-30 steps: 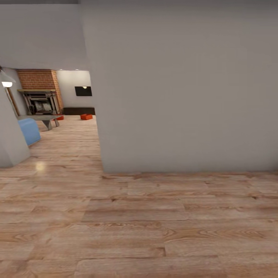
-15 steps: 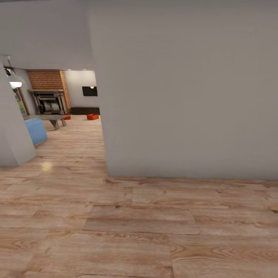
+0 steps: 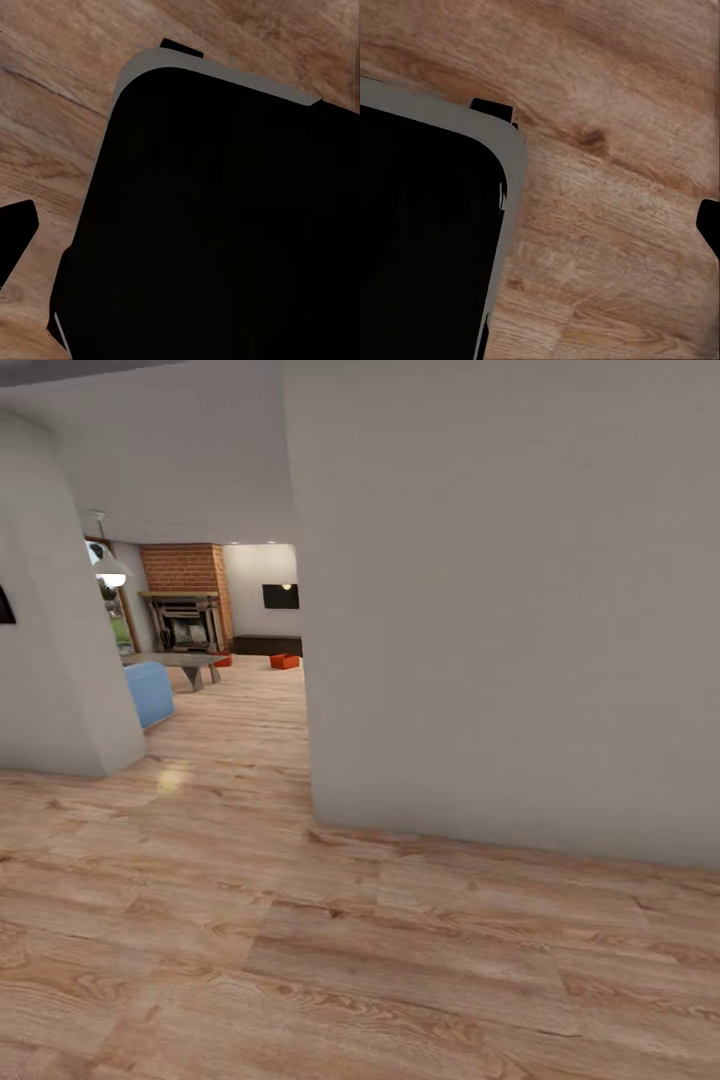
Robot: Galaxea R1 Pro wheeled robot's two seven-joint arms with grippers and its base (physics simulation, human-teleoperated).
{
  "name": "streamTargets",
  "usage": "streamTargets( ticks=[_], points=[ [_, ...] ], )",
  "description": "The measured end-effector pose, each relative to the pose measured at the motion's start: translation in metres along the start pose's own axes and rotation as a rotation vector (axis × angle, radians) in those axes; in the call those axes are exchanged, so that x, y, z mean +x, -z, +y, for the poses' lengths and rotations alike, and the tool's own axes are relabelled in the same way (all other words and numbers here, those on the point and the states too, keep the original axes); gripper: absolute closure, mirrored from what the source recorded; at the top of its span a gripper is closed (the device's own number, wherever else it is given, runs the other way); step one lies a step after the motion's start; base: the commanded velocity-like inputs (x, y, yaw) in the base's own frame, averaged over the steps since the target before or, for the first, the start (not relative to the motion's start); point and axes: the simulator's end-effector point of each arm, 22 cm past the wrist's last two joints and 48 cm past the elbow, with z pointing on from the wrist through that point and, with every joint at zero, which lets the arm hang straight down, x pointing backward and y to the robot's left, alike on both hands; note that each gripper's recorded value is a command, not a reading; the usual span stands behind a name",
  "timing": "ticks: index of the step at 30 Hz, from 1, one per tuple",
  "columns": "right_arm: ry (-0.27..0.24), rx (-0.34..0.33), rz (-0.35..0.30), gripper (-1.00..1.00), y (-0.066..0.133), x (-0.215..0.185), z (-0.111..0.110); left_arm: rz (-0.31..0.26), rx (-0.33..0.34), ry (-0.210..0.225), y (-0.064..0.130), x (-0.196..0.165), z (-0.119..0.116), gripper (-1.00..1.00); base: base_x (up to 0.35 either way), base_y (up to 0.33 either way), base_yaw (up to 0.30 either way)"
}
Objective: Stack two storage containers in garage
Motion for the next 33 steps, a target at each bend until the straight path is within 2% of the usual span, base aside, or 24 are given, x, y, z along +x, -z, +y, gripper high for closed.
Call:
streamTargets(
  ticks=[9,21,33],
  points=[
    [-0.001,0.000,0.000,-1.00,0.0000,0.0001,-0.0003,0.000,-0.001,0.001,0.0000,-0.0001,0.0006,-1.00,0.326,0.000,0.256],
    [0.000,-0.001,0.001,-1.00,0.0000,0.0002,0.0003,-0.003,-0.001,0.002,0.0000,-0.0009,0.0004,-1.00,0.326,0.000,0.069],
    [-0.005,0.001,0.000,-1.00,0.0000,0.0001,-0.0003,-0.002,-0.001,0.004,0.0000,-0.0007,0.0009,-1.00,0.326,0.000,0.261]
  ],
)
